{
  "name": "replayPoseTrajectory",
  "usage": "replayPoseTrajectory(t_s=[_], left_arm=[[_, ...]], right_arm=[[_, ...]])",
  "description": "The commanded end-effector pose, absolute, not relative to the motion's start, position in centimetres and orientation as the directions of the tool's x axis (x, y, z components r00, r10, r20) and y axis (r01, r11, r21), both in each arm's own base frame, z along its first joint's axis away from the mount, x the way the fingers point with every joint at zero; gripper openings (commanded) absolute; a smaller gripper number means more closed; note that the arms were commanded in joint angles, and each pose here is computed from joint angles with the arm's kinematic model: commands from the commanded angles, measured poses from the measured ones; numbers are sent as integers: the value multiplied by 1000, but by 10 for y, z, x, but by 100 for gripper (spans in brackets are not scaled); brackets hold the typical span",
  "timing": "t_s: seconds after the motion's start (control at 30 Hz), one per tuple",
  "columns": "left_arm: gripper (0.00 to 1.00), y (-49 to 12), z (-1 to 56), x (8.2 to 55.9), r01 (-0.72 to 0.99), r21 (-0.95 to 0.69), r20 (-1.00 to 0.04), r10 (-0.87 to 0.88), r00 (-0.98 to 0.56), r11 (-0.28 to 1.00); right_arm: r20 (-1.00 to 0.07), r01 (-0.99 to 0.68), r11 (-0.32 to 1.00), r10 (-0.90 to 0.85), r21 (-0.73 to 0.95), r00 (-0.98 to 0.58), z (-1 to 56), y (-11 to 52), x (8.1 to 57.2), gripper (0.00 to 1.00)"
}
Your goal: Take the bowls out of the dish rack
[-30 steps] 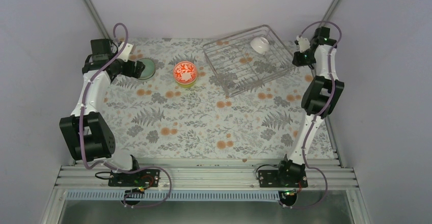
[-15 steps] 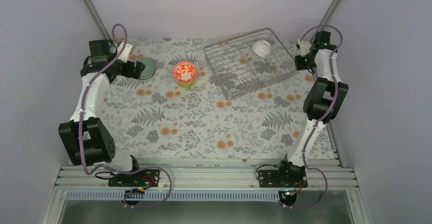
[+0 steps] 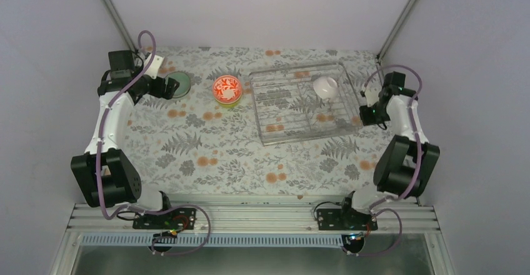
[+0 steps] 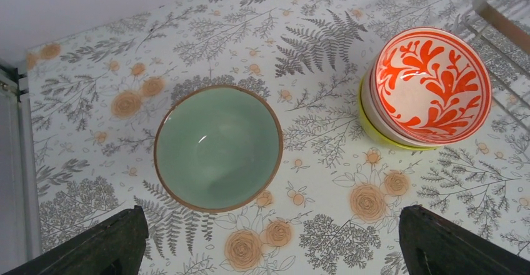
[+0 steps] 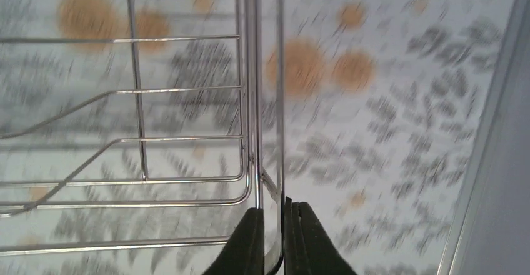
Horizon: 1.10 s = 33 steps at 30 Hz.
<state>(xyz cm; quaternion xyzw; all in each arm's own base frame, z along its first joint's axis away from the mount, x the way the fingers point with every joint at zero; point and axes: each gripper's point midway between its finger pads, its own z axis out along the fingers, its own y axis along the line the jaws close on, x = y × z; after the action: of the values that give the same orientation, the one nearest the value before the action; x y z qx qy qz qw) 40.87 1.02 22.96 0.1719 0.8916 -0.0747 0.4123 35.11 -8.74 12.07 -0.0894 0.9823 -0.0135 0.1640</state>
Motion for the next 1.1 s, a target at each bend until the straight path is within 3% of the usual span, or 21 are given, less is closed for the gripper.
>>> replayPoseTrajectory(t_s=[0.0, 0.1, 0.2, 0.43, 0.67, 1.07], left_arm=[[100, 0, 235, 402, 409, -3, -772, 258, -581, 912], [100, -1, 238, 402, 415, -10, -777, 255, -576, 910], [100, -4, 241, 404, 423, -22, -783, 247, -571, 906], [100, -7, 239, 402, 432, -42, -786, 237, -571, 901], [100, -7, 240, 399, 430, -31, -790, 241, -563, 903], [100, -5, 229, 401, 420, -36, -784, 235, -575, 907]], right_arm=[[-300, -245, 965, -262, -94, -917, 138, -73, 294, 19], [-376, -242, 959, -281, -148, -883, 163, -71, 285, 51], [-475, -237, 949, -310, -207, -823, 199, -70, 291, 60], [-527, -311, 937, -346, -157, -776, 228, -56, 314, 62], [-522, -419, 885, -460, -204, -718, 214, -34, 359, 62], [-452, -443, 839, -544, -316, -707, 169, 26, 418, 64]])
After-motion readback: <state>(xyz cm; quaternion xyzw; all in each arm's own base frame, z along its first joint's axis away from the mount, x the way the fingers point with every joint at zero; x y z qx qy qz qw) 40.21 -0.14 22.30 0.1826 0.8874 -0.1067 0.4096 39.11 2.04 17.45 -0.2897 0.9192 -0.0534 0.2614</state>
